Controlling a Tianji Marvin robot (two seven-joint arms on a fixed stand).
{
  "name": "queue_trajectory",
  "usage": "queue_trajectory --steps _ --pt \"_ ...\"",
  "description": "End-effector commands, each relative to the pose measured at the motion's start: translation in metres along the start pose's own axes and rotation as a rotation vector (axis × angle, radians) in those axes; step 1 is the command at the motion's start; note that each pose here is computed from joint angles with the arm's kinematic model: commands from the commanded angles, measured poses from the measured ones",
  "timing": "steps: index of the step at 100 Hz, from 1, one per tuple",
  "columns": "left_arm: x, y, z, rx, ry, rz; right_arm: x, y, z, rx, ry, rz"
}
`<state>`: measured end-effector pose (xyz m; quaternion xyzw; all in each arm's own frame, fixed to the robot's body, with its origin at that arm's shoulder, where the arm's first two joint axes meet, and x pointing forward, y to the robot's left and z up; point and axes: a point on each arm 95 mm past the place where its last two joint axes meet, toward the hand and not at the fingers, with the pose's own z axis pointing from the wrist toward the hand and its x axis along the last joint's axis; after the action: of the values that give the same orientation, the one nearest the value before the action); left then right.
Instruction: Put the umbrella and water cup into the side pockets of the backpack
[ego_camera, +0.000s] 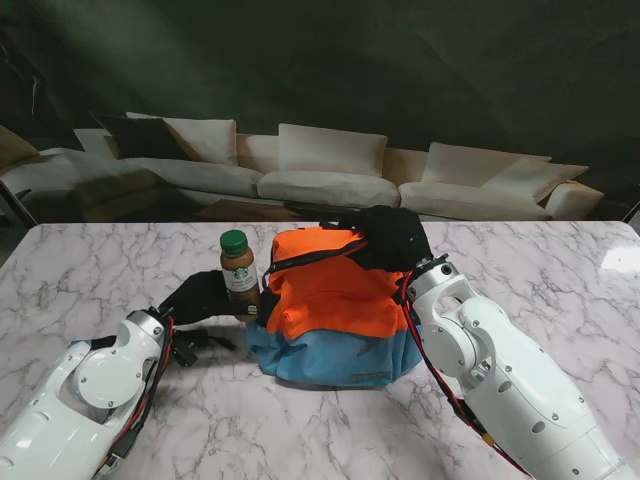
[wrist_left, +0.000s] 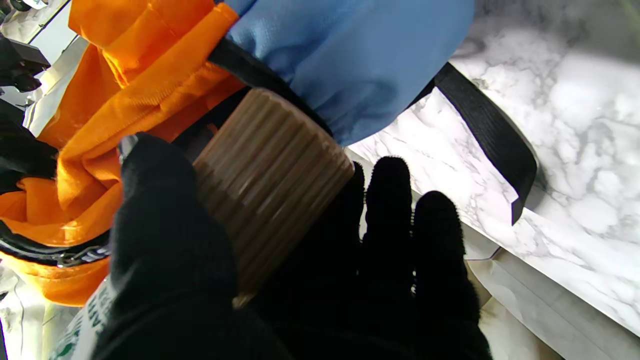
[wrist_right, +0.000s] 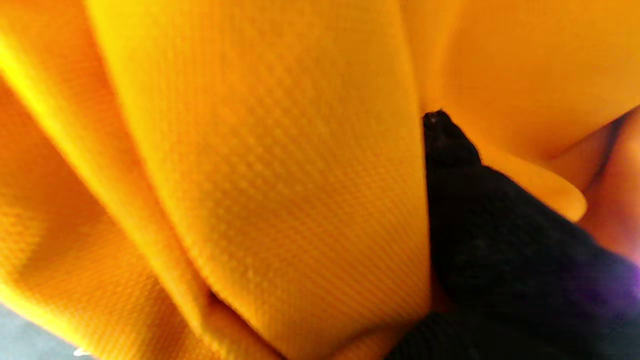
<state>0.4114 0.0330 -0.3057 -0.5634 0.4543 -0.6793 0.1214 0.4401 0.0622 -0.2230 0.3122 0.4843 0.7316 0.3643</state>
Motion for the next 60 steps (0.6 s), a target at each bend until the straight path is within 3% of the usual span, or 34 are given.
queue_trajectory --steps 1,60 --pt "0.006 0.004 0.002 -0.025 0.013 -0.010 -0.002 -0.005 -0.003 0.014 -0.011 -0.003" --pt "0.024 0.006 0.010 -0.063 0.051 -0.027 -0.001 -0.006 -0.006 -0.001 -0.012 0.013"
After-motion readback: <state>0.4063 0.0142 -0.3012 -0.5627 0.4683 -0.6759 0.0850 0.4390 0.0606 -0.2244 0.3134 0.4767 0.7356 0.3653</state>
